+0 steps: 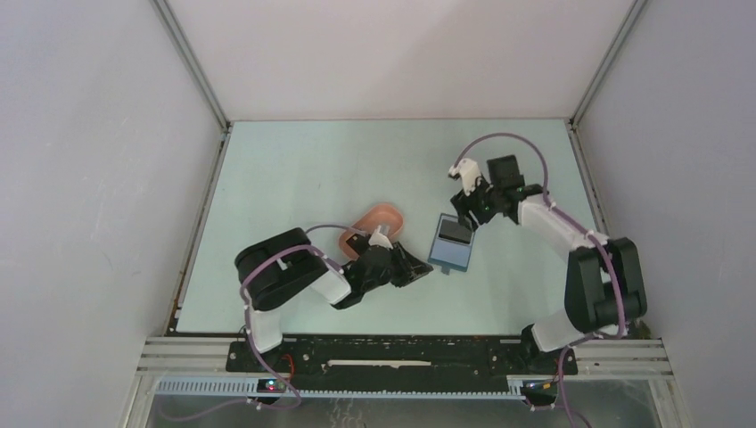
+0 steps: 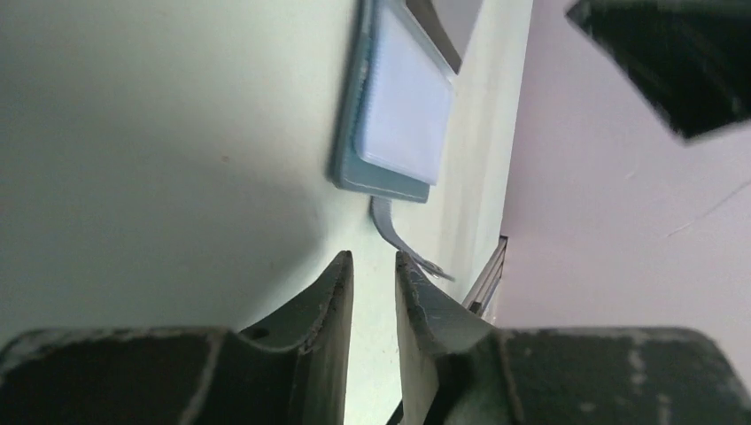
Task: Put the credit cards into the card holder
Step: Insert the credit card into the card holder.
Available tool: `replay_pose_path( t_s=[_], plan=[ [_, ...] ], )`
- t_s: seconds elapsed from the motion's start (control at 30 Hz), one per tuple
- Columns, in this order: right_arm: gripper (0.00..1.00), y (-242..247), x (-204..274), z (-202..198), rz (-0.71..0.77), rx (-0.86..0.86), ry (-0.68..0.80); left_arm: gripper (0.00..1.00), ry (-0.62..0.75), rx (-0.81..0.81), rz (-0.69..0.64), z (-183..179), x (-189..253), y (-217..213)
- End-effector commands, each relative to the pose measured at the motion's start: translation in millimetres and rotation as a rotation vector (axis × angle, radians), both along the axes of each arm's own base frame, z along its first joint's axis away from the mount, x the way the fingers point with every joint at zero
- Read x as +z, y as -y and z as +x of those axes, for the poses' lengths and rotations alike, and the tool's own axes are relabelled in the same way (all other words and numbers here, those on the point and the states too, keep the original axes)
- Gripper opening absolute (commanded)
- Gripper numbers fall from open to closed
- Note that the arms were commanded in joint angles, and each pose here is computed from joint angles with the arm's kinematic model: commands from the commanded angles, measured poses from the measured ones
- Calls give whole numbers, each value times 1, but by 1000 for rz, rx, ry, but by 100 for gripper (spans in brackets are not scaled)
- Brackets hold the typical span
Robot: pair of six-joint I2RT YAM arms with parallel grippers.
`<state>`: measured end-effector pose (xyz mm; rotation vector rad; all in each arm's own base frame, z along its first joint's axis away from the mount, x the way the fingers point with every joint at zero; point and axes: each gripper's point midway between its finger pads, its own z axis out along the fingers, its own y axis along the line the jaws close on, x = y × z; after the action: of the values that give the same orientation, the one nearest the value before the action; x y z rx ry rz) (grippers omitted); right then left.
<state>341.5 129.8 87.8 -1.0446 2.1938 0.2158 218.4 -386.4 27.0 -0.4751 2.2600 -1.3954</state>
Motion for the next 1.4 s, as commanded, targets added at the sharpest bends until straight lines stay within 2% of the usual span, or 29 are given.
replay_pose_path(
  t_s=[0.0,0.2,0.43,0.63,0.8,0.93,1.1,1.23,1.37],
  plan=[
    [70,-5,0,0,244,-27,-273,30,103,-64,101,-13,14,-7],
    [71,-4,-18,15,351,-37,-518,40,224,-174,164,-35,29,1],
    [69,-2,-36,16,324,-40,-613,43,492,-280,303,-35,41,-10],
    [61,-3,-52,2,282,1,-686,44,838,-308,448,-33,84,-34],
    [53,-15,-55,-17,197,105,-692,50,1185,-471,513,-51,102,-39],
    [50,-28,-61,-32,69,197,-659,54,1360,-598,520,-67,98,-42],
    [48,-39,-65,-40,-64,291,-590,55,1458,-682,520,-82,94,-52],
    [50,-41,-46,-23,-101,277,-463,54,1453,-629,515,-84,100,-68],
    [58,-43,3,-21,-85,319,-231,54,1381,-436,468,-77,118,-91]
  ],
)
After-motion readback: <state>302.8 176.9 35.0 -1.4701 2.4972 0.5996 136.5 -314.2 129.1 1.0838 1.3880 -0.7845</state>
